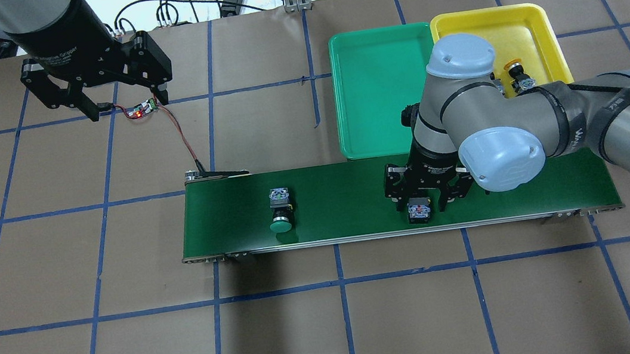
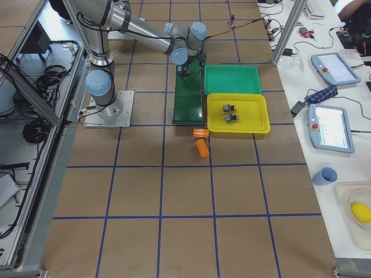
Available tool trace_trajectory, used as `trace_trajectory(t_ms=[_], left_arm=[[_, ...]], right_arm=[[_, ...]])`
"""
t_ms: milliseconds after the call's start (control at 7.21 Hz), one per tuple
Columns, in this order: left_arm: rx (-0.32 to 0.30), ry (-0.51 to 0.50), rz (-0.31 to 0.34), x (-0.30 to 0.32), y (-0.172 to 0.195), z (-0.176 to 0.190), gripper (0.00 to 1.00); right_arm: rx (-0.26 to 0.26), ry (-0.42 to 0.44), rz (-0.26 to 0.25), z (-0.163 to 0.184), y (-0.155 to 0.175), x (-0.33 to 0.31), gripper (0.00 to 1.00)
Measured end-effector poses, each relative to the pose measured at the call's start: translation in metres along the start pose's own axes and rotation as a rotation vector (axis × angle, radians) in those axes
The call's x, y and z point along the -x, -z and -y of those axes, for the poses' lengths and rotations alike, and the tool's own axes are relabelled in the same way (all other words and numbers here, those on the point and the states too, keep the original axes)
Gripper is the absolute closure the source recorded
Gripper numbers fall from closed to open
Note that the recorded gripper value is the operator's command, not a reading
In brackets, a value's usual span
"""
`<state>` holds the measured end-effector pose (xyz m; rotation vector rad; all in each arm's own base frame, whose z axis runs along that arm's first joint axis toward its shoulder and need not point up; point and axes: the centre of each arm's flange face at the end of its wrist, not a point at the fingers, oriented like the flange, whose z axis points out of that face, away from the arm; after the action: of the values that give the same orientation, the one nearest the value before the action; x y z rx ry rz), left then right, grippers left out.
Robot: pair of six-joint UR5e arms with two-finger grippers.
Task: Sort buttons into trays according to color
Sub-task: 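Grasp the green button on the belt with the right gripper, then carry the green button into the green tray with the right gripper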
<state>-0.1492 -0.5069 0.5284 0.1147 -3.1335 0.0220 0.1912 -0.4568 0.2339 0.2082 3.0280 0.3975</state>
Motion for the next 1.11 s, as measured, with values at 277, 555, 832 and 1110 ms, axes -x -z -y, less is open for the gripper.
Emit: trace_trajectory(t_ms=[277,555,832,1110], left_arm=[[0.001,0.006,-0.003,0.003,0.003,0.001,0.00],[0.004,0.018,-0.003,0.008,0.003,0.003,0.00],[0.008,0.025,-0.003,0.012,0.001,0.005,0.00],[0.008,0.027,-0.004,0.013,0.001,0.005,0.00]], right_arm=[[-0.025,0.003,-0.022,0.005,0.013,-0.001,1.00],[-0.081,0.006,-0.053,0.021,0.063,0.004,1.00],[-0.160,0.011,-0.052,0.043,0.110,0.013,1.00],[-0.240,0.016,-0.037,0.098,0.108,0.023,1.00]])
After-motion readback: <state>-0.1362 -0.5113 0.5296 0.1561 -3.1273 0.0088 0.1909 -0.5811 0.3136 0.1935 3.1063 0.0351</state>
